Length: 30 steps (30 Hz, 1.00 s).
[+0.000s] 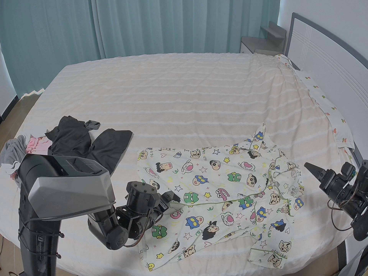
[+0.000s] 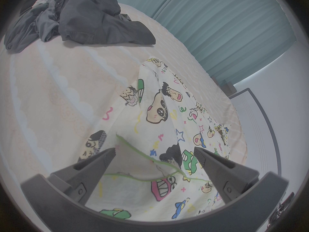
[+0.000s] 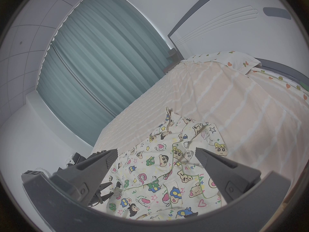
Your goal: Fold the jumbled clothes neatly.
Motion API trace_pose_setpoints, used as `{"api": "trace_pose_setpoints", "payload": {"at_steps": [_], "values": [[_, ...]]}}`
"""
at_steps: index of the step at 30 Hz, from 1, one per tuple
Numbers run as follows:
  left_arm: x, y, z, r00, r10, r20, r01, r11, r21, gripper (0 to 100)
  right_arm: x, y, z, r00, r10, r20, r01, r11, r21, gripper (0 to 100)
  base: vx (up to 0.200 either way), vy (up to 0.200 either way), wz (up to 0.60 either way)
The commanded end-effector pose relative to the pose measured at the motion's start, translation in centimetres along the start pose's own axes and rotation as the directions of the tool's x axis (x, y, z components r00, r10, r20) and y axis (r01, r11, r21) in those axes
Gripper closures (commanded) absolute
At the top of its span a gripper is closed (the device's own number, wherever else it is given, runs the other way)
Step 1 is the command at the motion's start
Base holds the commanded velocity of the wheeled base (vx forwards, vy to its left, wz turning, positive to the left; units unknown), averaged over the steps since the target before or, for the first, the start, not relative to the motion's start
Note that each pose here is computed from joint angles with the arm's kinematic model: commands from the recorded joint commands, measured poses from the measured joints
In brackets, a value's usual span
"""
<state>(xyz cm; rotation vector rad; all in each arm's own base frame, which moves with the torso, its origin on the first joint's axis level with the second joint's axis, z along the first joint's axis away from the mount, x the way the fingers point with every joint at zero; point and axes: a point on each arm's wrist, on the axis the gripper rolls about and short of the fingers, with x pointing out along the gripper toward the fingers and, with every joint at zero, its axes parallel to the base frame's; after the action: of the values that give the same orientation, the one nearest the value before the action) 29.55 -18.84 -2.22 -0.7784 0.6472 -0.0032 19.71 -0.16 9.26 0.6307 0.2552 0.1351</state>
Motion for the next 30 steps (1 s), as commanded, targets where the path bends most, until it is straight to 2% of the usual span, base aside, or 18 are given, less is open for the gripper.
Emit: {"api": "trace_pose_setpoints", "payload": {"at_steps": [1,9,10,24,30], "values": [[0.9,0.0,-0.1,1.000,-0.002,0.009,0.002,1.000,-0.005,0,-0.2,-0.1,-0.2,1.000,-0.007,-0.011,0.008,1.000,0.003,0,0.000,0.000,0.00],[1.8,0.5,-0.2,0.999,0.027,0.037,-0.027,1.000,-0.005,0,-0.2,-0.1,-0.2,1.000,-0.007,-0.009,0.007,1.000,0.003,0,0.000,0.000,0.00],[1.7,0.6,-0.2,0.999,0.031,0.037,-0.031,1.000,-0.005,100,-0.2,-0.1,-0.2,1.000,-0.007,-0.011,0.008,1.000,0.003,0,0.000,0.000,0.00],[0.2,1.2,0.1,0.996,0.070,0.059,-0.071,0.997,0.007,100,-0.2,-0.1,-0.2,1.000,-0.007,-0.009,0.007,1.000,0.003,0,0.000,0.000,0.00],[-1.4,1.0,0.6,0.996,0.064,0.064,-0.068,0.996,0.064,100,-0.3,-0.1,-0.2,1.000,-0.005,-0.007,0.005,1.000,0.002,0,0.000,0.000,0.00]]}}
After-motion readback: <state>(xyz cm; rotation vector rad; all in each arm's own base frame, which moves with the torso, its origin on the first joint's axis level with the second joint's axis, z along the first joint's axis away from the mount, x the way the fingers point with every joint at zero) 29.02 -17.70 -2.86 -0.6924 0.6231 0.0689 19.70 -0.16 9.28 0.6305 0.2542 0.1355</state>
